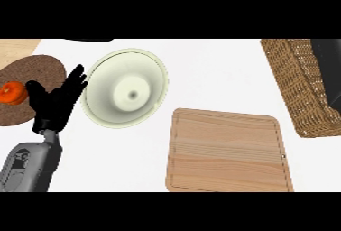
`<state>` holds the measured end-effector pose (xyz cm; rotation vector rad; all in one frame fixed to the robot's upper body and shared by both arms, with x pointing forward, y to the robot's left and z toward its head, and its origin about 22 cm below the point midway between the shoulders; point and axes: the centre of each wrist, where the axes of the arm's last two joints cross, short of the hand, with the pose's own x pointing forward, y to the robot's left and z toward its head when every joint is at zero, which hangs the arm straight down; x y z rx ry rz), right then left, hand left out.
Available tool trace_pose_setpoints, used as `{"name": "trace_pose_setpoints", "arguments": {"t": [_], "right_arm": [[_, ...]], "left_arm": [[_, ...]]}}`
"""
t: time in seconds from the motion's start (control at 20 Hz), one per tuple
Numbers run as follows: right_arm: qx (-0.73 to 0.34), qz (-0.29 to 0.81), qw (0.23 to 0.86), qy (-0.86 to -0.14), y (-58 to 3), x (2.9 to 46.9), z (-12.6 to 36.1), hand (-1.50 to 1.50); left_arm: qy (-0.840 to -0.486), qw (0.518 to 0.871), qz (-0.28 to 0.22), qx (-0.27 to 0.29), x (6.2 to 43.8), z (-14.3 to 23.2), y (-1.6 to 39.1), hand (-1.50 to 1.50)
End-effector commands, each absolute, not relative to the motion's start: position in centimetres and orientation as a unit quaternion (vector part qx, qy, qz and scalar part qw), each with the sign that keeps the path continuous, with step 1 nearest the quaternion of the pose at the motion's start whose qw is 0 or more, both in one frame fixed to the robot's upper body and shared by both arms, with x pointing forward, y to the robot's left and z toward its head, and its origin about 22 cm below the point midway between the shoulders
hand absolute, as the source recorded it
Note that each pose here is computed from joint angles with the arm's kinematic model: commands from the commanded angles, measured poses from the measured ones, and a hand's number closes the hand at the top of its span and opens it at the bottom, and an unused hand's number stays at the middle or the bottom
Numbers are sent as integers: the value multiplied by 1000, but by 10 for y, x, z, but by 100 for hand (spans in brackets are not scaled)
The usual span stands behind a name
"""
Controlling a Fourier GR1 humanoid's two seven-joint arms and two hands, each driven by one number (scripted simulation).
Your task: Pick the bell pepper from the cutting board and place it in the basket
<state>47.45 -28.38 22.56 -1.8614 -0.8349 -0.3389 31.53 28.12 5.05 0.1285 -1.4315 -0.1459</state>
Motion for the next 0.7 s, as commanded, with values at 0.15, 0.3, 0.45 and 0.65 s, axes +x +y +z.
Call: {"name": "trace_pose_setpoints", "arguments": {"t": [0.15,0.3,0.45,0.65], "right_arm": [[-771,-285,491,-288,-322,462,217,150],[-743,-313,514,-292,-329,458,189,-150],[-753,-285,516,-292,-318,460,179,-150],[-748,-272,511,-324,-306,463,168,-150]], "left_arm": [[-650,754,-60,72,310,54,297,0],[-656,750,-62,58,305,48,285,0],[-647,757,-59,70,310,43,290,0],[-648,757,-57,58,308,37,288,0]]}}
